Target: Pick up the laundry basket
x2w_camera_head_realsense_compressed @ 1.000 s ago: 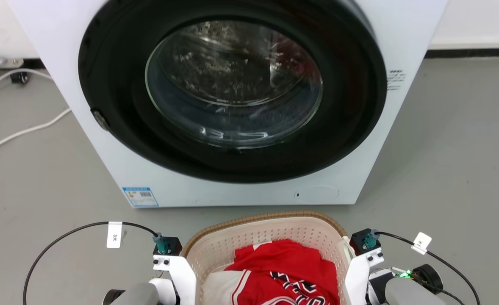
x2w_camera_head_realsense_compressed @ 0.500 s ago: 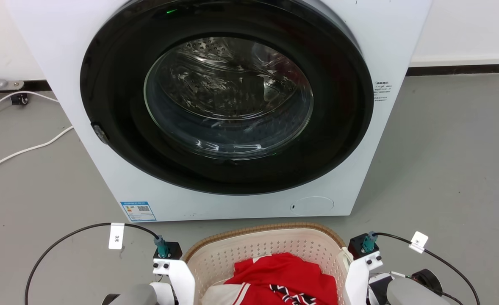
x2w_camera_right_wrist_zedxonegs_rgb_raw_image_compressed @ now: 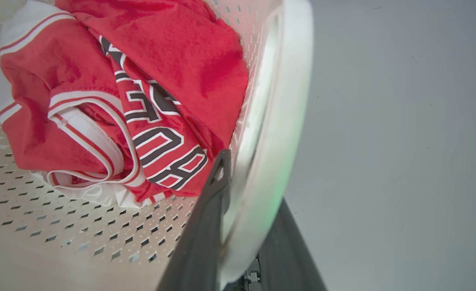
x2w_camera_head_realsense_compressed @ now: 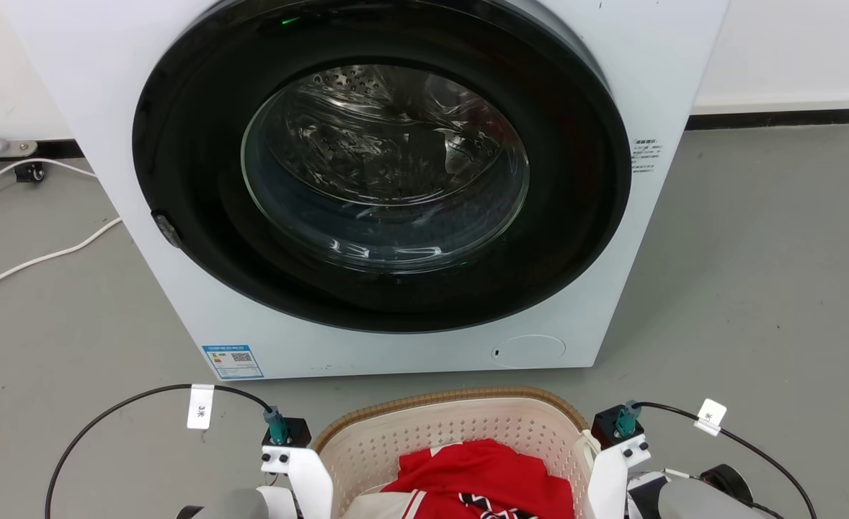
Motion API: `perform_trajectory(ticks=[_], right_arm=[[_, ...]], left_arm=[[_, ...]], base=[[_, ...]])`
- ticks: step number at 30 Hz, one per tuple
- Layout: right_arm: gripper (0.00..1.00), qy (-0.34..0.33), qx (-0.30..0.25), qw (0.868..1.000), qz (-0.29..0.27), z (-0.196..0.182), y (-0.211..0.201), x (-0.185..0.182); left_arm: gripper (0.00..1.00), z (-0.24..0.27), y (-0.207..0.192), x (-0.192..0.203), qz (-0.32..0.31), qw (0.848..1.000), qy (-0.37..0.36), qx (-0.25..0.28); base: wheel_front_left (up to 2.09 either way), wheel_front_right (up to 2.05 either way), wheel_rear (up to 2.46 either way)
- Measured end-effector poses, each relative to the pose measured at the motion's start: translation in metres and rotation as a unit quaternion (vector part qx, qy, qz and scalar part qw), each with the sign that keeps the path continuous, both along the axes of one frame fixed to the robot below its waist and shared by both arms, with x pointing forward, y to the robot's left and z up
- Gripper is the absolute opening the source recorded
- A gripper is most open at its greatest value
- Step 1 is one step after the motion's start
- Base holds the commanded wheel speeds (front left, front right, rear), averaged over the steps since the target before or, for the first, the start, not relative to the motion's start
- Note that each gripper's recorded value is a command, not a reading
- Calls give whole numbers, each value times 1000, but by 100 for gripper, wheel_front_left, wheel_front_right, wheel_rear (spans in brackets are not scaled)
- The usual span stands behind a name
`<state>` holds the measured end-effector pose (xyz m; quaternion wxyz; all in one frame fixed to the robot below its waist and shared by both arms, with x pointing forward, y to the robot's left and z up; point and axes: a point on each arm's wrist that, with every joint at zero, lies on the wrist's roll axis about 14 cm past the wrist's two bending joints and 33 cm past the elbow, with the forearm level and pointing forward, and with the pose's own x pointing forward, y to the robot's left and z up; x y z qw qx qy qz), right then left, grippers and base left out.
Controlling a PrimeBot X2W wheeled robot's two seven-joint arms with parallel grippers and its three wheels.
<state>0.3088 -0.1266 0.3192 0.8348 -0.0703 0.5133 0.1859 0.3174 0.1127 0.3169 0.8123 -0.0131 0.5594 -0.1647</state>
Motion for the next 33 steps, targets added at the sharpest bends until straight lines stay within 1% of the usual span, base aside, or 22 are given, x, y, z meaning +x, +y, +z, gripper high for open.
perform_trajectory(ticks=[33], right_arm=[[0, 5, 3, 1000, 3, -3, 1, -7]], left_arm=[[0, 0, 1, -3, -7, 1000, 1, 6]], base=[[0, 0, 0]])
